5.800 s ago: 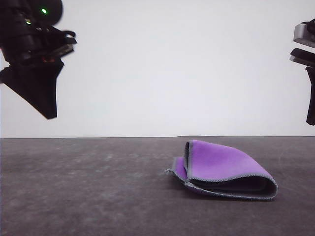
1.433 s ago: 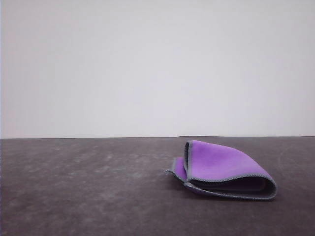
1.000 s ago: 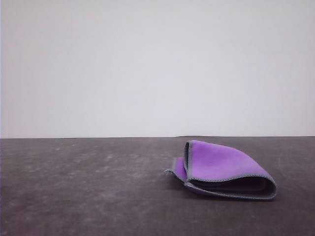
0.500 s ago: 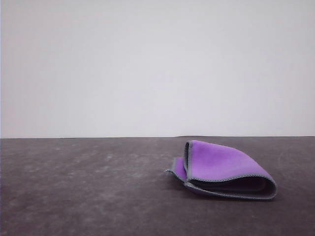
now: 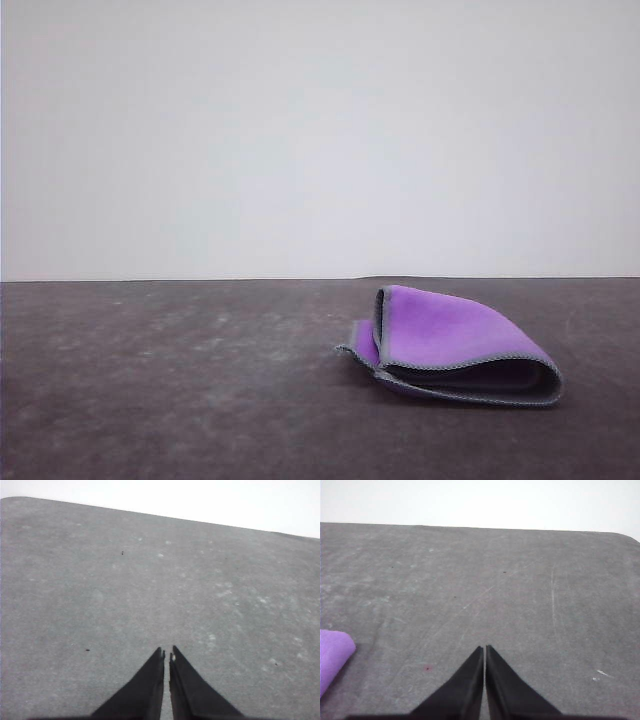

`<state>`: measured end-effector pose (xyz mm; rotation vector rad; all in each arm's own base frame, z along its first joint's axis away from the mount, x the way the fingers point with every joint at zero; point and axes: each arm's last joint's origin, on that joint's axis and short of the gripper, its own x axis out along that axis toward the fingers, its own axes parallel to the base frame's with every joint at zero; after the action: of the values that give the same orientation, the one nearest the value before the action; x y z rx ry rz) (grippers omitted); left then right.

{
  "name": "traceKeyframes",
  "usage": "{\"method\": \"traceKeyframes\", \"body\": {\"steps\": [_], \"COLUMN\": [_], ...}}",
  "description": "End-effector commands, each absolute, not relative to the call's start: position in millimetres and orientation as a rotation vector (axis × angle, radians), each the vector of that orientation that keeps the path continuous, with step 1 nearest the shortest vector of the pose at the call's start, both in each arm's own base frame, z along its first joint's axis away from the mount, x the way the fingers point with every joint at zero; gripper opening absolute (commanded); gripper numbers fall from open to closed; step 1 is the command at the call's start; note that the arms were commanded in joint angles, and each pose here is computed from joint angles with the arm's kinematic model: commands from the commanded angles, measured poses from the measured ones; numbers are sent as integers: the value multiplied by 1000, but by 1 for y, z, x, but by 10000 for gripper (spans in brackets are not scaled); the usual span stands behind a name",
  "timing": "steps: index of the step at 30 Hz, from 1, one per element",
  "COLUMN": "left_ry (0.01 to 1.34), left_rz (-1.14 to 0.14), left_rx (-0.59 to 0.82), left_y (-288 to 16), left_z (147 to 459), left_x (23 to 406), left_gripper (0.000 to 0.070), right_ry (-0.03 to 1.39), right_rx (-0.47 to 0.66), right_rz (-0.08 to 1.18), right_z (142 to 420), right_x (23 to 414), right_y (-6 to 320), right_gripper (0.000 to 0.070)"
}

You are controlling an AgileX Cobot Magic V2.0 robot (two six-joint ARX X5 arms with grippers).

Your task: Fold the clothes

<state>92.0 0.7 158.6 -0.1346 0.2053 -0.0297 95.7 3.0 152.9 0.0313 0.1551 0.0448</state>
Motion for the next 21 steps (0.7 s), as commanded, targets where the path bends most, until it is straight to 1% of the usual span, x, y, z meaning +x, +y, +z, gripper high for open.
{"method": "traceKeyframes", "body": {"steps": [1,21], "left_ry": [248,248], "left_rz": [-19,-20], "left_rx": [-140,-140], "left_y": [1,1], "left_z": [152,152], "left_x": [92,92], "left_gripper": [4,4], "right_ry": [146,146], "right_rx": [44,44], "right_rz": [38,38], "right_z": [152,152], "right_x": [96,96], "right_y": [3,3], "right_gripper": [3,3]}}
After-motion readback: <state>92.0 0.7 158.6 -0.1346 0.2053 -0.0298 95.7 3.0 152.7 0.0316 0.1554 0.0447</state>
